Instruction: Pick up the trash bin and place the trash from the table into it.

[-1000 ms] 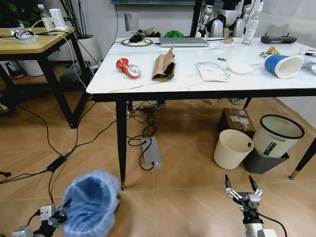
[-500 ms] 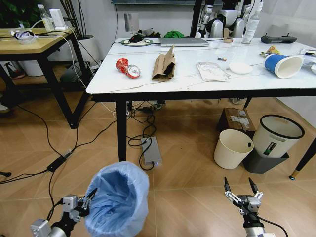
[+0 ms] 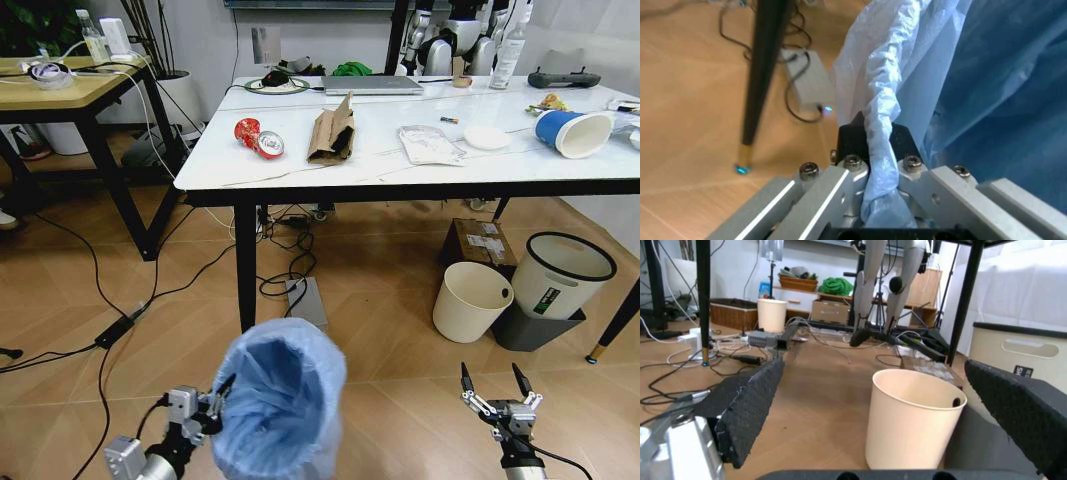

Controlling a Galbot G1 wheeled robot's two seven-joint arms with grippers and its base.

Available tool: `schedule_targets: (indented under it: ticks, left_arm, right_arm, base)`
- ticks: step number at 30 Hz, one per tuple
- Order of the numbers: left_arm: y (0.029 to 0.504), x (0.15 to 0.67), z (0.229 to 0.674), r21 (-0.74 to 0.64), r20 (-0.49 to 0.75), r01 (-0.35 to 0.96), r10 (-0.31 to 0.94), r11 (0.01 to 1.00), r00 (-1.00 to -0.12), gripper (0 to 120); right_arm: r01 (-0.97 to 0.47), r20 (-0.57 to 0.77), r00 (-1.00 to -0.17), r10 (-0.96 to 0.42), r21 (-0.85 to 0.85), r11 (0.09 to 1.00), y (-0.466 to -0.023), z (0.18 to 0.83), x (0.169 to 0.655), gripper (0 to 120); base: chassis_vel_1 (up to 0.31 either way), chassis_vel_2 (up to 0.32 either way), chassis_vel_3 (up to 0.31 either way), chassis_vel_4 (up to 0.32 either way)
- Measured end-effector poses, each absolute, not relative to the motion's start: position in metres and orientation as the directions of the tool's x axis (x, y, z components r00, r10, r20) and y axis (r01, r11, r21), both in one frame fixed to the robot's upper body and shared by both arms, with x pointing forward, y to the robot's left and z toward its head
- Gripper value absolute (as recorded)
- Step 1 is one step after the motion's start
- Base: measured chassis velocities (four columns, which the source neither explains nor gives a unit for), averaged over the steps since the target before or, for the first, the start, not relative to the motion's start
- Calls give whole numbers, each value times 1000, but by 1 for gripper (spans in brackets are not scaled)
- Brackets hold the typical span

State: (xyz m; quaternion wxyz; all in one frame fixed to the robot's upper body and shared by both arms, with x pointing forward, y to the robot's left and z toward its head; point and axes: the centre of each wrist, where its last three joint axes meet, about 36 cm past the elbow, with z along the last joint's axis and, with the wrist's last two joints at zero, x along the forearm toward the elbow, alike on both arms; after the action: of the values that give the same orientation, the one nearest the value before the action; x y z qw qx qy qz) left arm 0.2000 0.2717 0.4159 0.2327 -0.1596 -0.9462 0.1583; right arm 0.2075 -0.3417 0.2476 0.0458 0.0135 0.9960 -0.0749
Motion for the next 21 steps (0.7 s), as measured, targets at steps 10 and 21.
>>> schedule_targets:
  ticks: [10, 21]
  left_arm:
    - [248, 192, 443, -430, 467, 109, 324, 896, -823, 0]
    - [259, 194, 438, -402, 490, 92, 299, 911, -819, 0]
  right_arm:
    - [47, -82, -996, 35, -162, 986, -344, 245, 207, 100]
    - [49, -85, -996, 35, -161, 986, -344, 246, 211, 100]
  base:
    - [0, 0, 0, 0]
    - [0, 0, 0, 0]
